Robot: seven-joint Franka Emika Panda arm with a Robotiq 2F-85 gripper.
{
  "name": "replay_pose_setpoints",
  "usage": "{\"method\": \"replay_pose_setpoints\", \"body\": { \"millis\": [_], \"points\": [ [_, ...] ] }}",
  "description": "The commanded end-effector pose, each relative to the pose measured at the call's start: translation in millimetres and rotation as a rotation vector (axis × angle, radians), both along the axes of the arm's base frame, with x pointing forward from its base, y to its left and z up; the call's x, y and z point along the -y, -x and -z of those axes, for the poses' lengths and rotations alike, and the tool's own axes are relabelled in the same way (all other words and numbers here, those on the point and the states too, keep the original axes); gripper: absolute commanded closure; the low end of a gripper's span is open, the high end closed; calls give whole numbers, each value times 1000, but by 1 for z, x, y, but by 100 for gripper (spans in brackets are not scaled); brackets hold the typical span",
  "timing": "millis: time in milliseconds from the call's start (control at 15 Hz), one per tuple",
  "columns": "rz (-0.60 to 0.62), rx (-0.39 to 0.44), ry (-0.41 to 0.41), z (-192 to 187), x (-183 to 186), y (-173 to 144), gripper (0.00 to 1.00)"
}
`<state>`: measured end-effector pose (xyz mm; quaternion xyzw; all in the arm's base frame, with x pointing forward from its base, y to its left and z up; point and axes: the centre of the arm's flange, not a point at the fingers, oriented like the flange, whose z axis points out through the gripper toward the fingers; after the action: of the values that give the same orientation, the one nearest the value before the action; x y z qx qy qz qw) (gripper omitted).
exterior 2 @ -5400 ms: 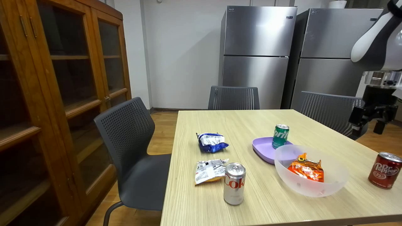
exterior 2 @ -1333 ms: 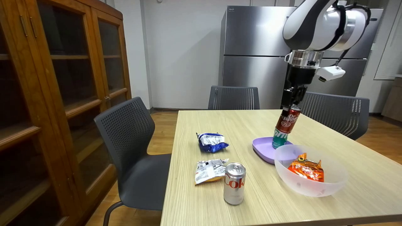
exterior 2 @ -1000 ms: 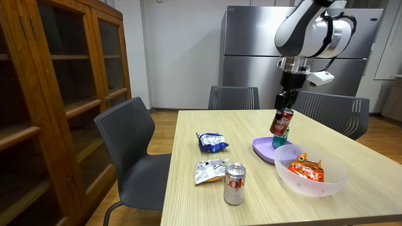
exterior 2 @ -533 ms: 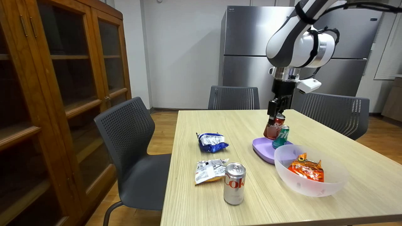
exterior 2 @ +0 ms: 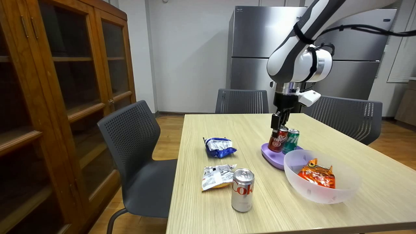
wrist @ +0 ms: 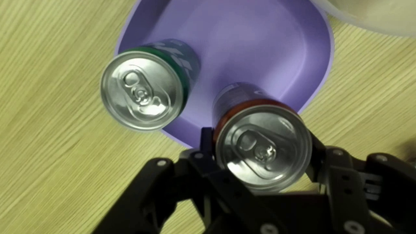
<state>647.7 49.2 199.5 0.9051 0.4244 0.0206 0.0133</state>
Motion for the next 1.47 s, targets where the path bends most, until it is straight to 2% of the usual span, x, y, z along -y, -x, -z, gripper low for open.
{"method": "replay_pose_setpoints", "body": {
  "millis": [0,467,533,600,733,1400],
  "points": [
    [-8,12,18,3,-9,-24,62],
    [-15,16,23,15,-11,-34,62],
    [-20,17,28,15,-10,-34,32],
    [-26,18,36,15,-10,-34,11],
    [-34,23,37,8,-8,-33,1],
    [-52,79,11,-51,-6,-14,0]
  ]
}}
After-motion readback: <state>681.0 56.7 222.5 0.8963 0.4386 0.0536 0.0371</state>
